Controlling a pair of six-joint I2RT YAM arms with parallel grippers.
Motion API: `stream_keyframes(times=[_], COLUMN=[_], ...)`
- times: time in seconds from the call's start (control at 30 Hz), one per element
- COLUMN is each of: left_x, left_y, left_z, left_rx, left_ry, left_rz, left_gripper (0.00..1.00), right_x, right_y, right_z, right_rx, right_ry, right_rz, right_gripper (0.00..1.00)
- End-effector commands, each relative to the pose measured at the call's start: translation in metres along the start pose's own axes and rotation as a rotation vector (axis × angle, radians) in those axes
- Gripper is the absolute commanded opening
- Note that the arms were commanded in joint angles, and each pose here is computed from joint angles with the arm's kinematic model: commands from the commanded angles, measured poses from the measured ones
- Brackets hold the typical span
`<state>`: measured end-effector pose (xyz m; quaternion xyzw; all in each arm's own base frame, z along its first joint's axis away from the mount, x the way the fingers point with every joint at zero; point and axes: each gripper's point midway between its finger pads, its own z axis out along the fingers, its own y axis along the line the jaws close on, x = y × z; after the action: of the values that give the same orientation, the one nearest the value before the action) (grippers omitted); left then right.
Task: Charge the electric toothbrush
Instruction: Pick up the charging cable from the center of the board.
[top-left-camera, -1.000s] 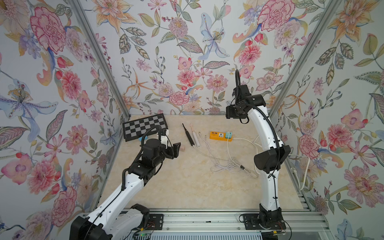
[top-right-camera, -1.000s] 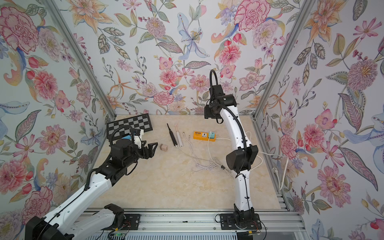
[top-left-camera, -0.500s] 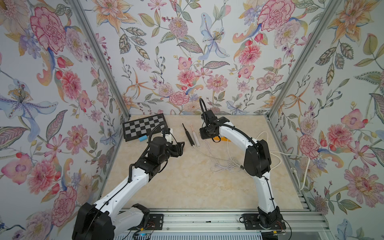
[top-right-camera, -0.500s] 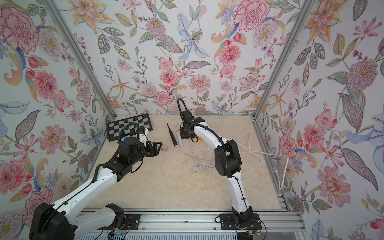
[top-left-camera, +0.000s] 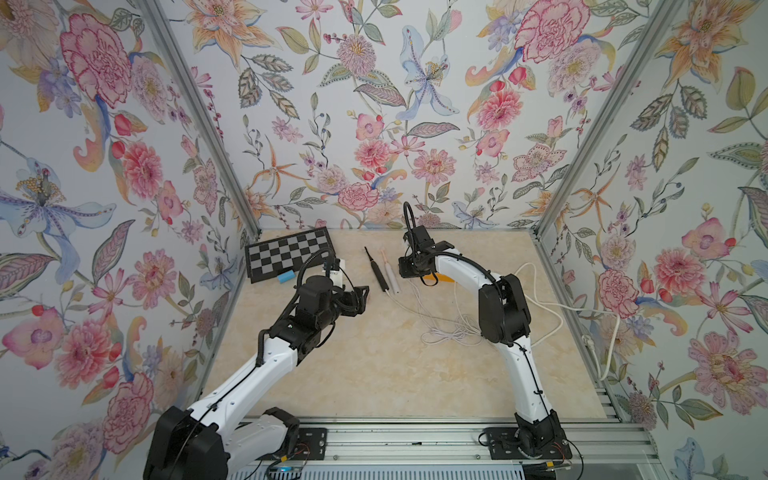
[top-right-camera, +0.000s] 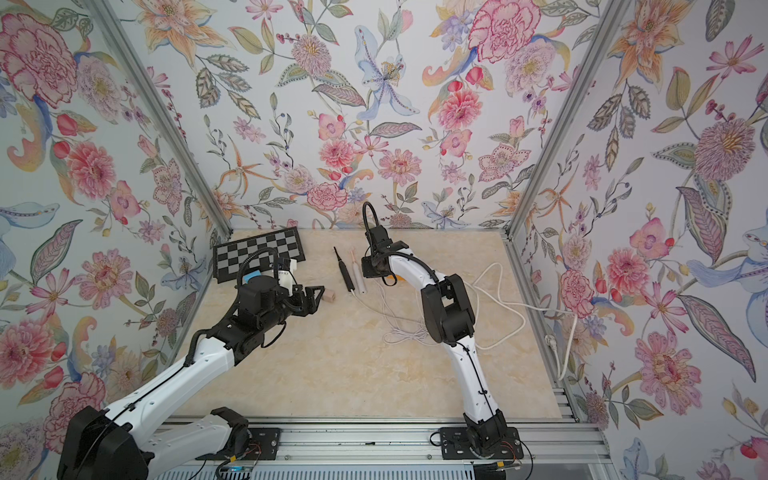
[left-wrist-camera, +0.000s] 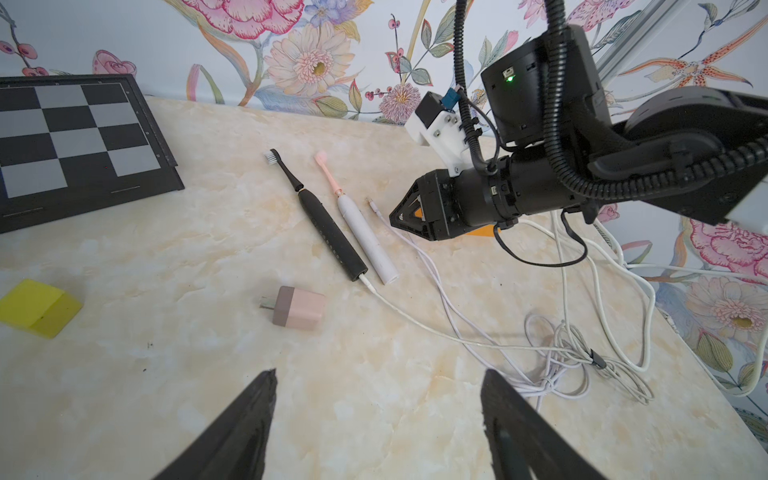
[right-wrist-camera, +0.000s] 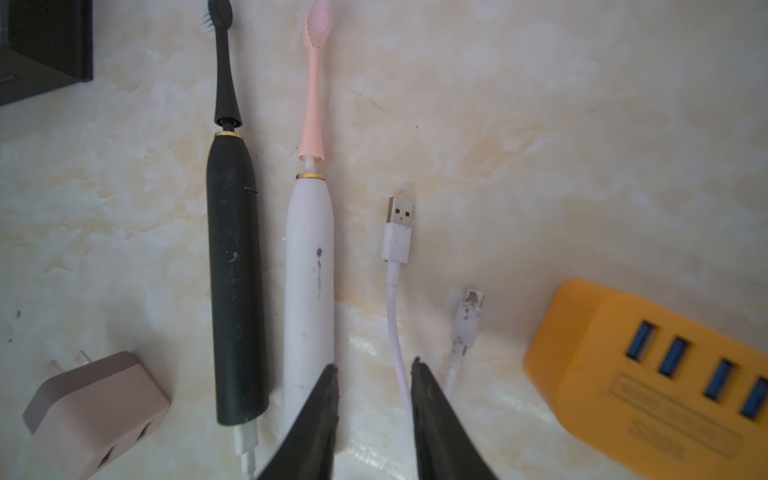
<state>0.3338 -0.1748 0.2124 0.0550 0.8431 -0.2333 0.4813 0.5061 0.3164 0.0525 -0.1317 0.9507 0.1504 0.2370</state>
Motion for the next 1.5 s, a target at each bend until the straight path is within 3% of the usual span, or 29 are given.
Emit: stream_keyframes(times=[0.0, 0.13, 0.27, 0.43, 0.63, 0.73, 0.9, 1.17, 1.33, 1.47], left_x=[0.003, 0.005, 0.004, -0.006, -0.028, -0.034, -0.035, -0.017, 0.015, 0.033], left_y=[-0.004, -0.003, -0.003, -0.011, -0.014, -0.011, -0.008, -0.008, 0.013, 0.008], left_z=[0.003, 0.004, 0.005, 0.006, 0.014, 0.026, 0.051, 0.083, 0.097, 0.107], left_rx=[0.021, 0.019, 0.020, 0.058, 0.120, 0.135, 0.104, 0.106, -0.004, 0.045], left_ry=[-0.005, 0.001, -0.001, -0.034, -0.107, -0.111, -0.066, 0.037, 0.113, 0.165], left_rz=[-0.021, -0.027, -0.034, -0.093, -0.317, -0.424, -0.504, -0.554, -0.574, -0.609], left_gripper=[0.78, 0.79, 0.79, 0.81, 0.90, 0.90, 0.85, 0.77, 0.69, 0.63], right_x=[0.001, 0.008, 0.013, 0.003, 0.001, 0.016, 0.046, 0.077, 0.081, 0.081], right_y=[-0.003, -0.008, -0.007, 0.005, 0.035, 0.050, 0.083, 0.118, 0.131, 0.135], right_z=[0.018, 0.029, 0.025, -0.008, -0.072, -0.095, -0.123, -0.138, -0.138, -0.138], right_rx=[-0.011, 0.008, 0.000, -0.031, -0.074, -0.072, -0.099, -0.099, -0.085, -0.075], right_ry=[0.008, 0.026, 0.036, 0.001, -0.073, -0.104, -0.152, -0.183, -0.197, -0.210], right_rz=[-0.038, -0.067, -0.067, -0.083, -0.155, -0.214, -0.284, -0.406, -0.456, -0.468], right_gripper=[0.32, 0.30, 0.10, 0.02, 0.00, 0.00, 0.02, 0.02, 0.03, 0.03])
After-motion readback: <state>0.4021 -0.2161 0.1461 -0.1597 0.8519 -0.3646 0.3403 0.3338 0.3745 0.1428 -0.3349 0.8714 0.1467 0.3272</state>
